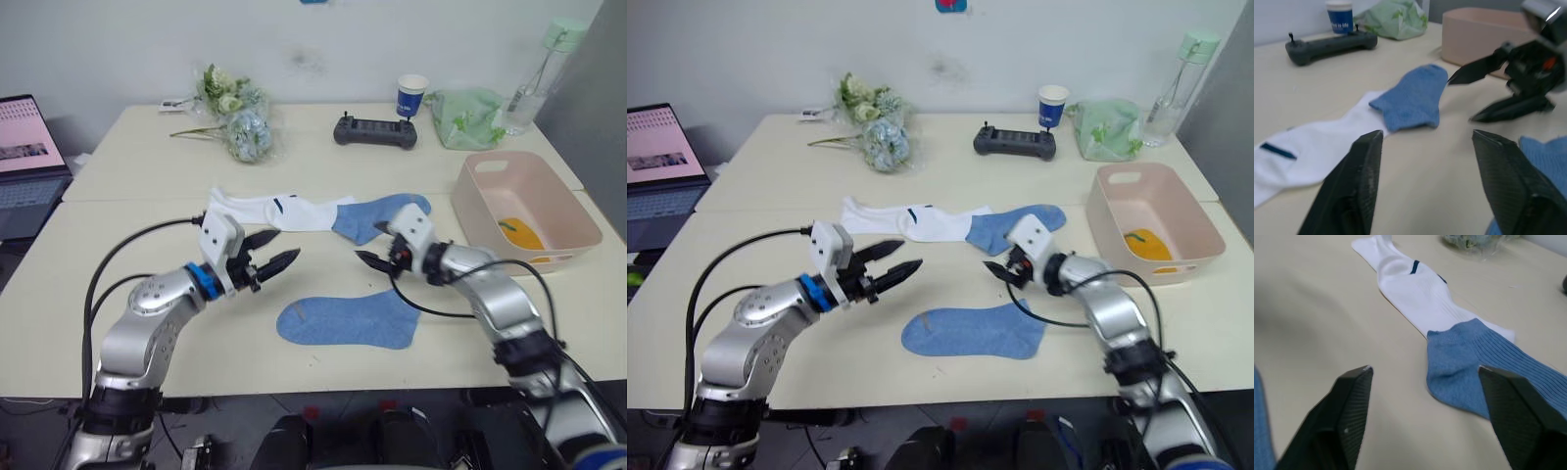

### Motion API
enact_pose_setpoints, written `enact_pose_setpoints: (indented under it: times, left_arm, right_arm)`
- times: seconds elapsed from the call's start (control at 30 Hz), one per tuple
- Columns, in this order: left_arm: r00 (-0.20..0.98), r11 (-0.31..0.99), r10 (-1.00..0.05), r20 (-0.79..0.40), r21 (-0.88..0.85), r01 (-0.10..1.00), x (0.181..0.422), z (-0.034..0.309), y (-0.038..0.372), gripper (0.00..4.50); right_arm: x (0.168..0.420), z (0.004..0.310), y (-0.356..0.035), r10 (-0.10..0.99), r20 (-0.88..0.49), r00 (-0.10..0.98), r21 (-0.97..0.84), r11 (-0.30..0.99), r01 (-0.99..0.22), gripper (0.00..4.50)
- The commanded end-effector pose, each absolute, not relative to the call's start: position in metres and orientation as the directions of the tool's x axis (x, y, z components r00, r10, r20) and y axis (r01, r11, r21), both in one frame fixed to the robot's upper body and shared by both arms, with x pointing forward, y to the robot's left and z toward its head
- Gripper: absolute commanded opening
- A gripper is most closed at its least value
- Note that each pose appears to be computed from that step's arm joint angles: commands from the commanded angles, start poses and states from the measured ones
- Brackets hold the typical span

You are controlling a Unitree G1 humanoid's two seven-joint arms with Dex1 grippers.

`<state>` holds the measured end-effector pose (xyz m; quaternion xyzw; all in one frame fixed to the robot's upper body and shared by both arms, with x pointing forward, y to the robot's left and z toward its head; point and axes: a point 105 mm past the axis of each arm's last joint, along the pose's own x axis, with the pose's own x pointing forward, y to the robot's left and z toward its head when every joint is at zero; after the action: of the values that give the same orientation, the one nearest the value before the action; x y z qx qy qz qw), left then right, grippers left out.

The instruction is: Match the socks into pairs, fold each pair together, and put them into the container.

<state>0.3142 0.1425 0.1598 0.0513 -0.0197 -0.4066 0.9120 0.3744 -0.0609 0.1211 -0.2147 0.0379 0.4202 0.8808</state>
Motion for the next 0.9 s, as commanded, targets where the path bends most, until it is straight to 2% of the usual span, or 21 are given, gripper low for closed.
enact_pose_setpoints:
  times: [0.03, 0.07, 0.17, 0.2, 0.23, 0.37, 0.57, 0.7, 0.8, 0.9]
  left_arm:
    - [0.669, 0.666, -0.743, 0.026, 0.128, 0.735, 0.308, 0.169, 0.137, 4.31]
    - [0.675, 0.672, -0.737, 0.027, 0.127, 0.729, 0.307, 0.170, 0.138, 4.44]
    - [0.690, 0.687, -0.723, 0.020, 0.119, 0.716, 0.305, 0.168, 0.143, 4.44]
    - [0.694, 0.690, -0.720, 0.017, 0.118, 0.714, 0.304, 0.167, 0.144, 4.50]
    - [0.696, 0.692, -0.718, 0.014, 0.118, 0.712, 0.303, 0.166, 0.145, 4.50]
    - [0.707, 0.704, -0.707, 0.019, 0.117, 0.701, 0.301, 0.167, 0.146, 4.50]
    - [0.723, 0.719, -0.691, 0.016, 0.124, 0.684, 0.301, 0.165, 0.148, 4.50]
    - [0.729, 0.726, -0.685, 0.004, 0.097, 0.681, 0.301, 0.163, 0.151, 4.50]
    - [0.744, 0.745, -0.667, -0.043, -0.045, 0.666, 0.304, 0.154, 0.158, 4.50]
    - [0.752, 0.759, -0.650, -0.111, -0.141, 0.635, 0.306, 0.142, 0.165, 4.50]
  right_arm:
    - [0.393, 0.122, -0.050, 0.687, -0.236, 0.687, -0.419, 0.566, -0.710, 3.90]
    - [0.396, 0.118, -0.047, 0.683, -0.256, 0.685, -0.427, 0.556, -0.714, 3.90]
    - [0.407, 0.114, -0.041, 0.655, -0.273, 0.704, -0.477, 0.544, -0.691, 3.90]
    - [0.410, 0.113, -0.040, 0.649, -0.275, 0.710, -0.482, 0.545, -0.686, 3.61]
    - [0.411, 0.113, -0.039, 0.647, -0.277, 0.710, -0.496, 0.537, -0.683, 3.51]
    - [0.415, 0.115, -0.039, 0.645, -0.272, 0.714, -0.515, 0.529, -0.675, 2.38]
    - [0.412, 0.113, -0.043, 0.673, -0.276, 0.686, -0.478, 0.524, -0.705, 0.17]
    - [0.396, 0.122, -0.031, 0.767, -0.240, 0.595, -0.441, 0.460, -0.771, 0.08]
    - [0.360, 0.125, -0.011, 0.887, -0.230, 0.401, -0.365, 0.303, -0.880, 0.08]
    - [0.329, 0.128, 0.002, 0.939, -0.229, 0.255, -0.319, 0.175, -0.931, 0.08]
